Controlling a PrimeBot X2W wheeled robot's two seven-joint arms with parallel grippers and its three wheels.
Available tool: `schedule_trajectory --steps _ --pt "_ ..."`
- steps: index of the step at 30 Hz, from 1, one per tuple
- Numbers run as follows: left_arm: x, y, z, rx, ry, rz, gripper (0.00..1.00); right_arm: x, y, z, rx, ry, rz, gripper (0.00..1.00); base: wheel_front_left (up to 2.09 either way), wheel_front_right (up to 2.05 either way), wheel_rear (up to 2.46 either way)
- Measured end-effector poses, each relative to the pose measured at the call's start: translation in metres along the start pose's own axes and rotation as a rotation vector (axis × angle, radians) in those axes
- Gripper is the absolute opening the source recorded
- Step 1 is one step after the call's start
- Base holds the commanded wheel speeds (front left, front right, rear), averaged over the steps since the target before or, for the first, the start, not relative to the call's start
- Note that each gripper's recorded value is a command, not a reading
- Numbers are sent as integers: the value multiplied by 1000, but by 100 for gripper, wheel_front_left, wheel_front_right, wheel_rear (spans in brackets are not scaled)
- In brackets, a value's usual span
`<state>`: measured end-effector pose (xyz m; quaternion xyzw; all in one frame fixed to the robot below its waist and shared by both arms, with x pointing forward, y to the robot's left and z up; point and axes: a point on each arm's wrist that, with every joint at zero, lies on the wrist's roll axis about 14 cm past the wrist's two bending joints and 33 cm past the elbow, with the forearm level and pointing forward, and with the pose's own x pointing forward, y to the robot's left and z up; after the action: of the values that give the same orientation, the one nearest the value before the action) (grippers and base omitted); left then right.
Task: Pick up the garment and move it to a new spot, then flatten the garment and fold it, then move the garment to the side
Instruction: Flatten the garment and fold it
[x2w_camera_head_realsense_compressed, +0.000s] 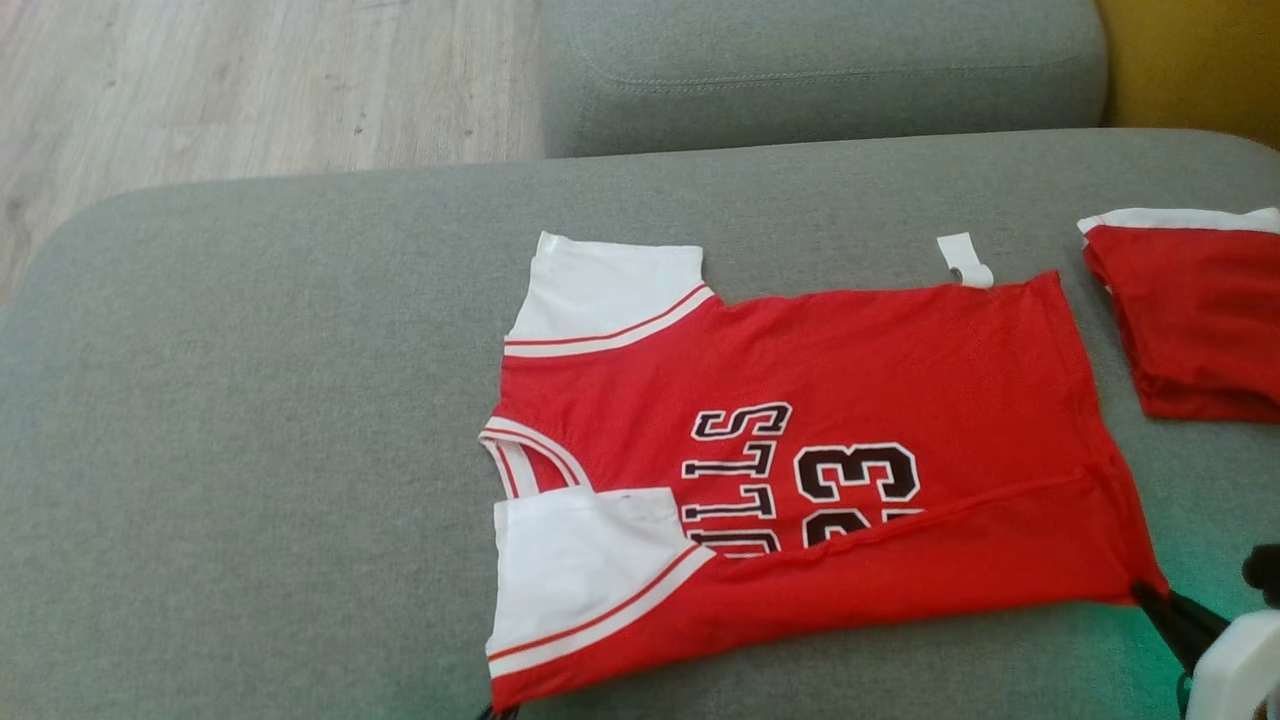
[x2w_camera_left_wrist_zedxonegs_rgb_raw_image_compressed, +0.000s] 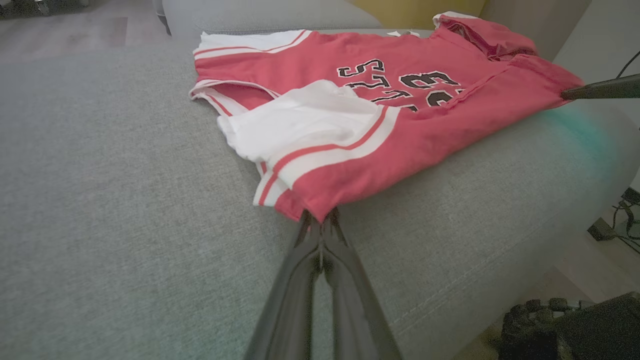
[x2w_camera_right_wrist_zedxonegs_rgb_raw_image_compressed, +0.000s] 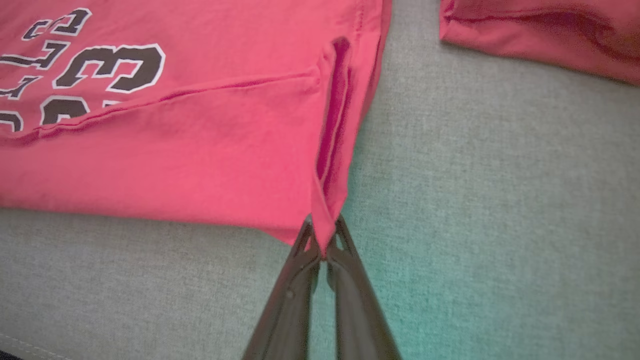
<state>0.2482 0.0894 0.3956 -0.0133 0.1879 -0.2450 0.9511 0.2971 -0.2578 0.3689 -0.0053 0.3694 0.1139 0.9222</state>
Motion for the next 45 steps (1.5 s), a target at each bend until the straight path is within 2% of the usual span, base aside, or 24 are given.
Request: schedule_trajectory --steps 4,5,6,7,14,19,21,22,25,30,37,38,41,45 --pt "-1 0 -2 -10 22 -3 0 -4 1 -5 -3 13 -3 0 0 0 0" --pt "-2 0 -3 -8 24 -4 0 -4 2 -5 2 9 -3 18 0 0 0" --pt "-2 0 -3 -6 24 -4 35 -5 3 -6 4 13 -1 80 0 0 0" --pt "-2 0 -3 -5 24 -3 100 -5 3 -6 9 13 -1 100 0 0 0" --pt "0 5 0 5 38 31 100 -9 5 1 45 -28 -3 100 0 0 0" --pt "17 19 30 34 1 49 100 -11 2 25 35 -139 -25 100 0 0 0" --pt "33 29 56 40 -41 29 100 -10 3 37 24 -193 -31 100 0 0 0" --pt "54 42 85 65 -76 9 100 -6 7 50 25 -237 -31 100 0 0 0" --pt "91 67 132 132 -105 -12 100 2 13 65 14 -278 -26 100 0 0 0" --pt "153 101 173 168 -17 -31 100 15 18 80 -1 -297 -21 100 0 0 0" --pt "217 119 160 142 254 -93 100 21 -1 75 23 -268 -84 100 0 0 0" --pt "217 119 160 142 254 -93 100 21 -1 75 23 -268 -84 100 0 0 0" --pt "237 130 144 142 358 -87 100 22 -8 64 38 -233 -114 100 0 0 0" --pt "261 137 119 88 445 -95 100 23 -19 56 53 -208 -152 100 0 0 0"
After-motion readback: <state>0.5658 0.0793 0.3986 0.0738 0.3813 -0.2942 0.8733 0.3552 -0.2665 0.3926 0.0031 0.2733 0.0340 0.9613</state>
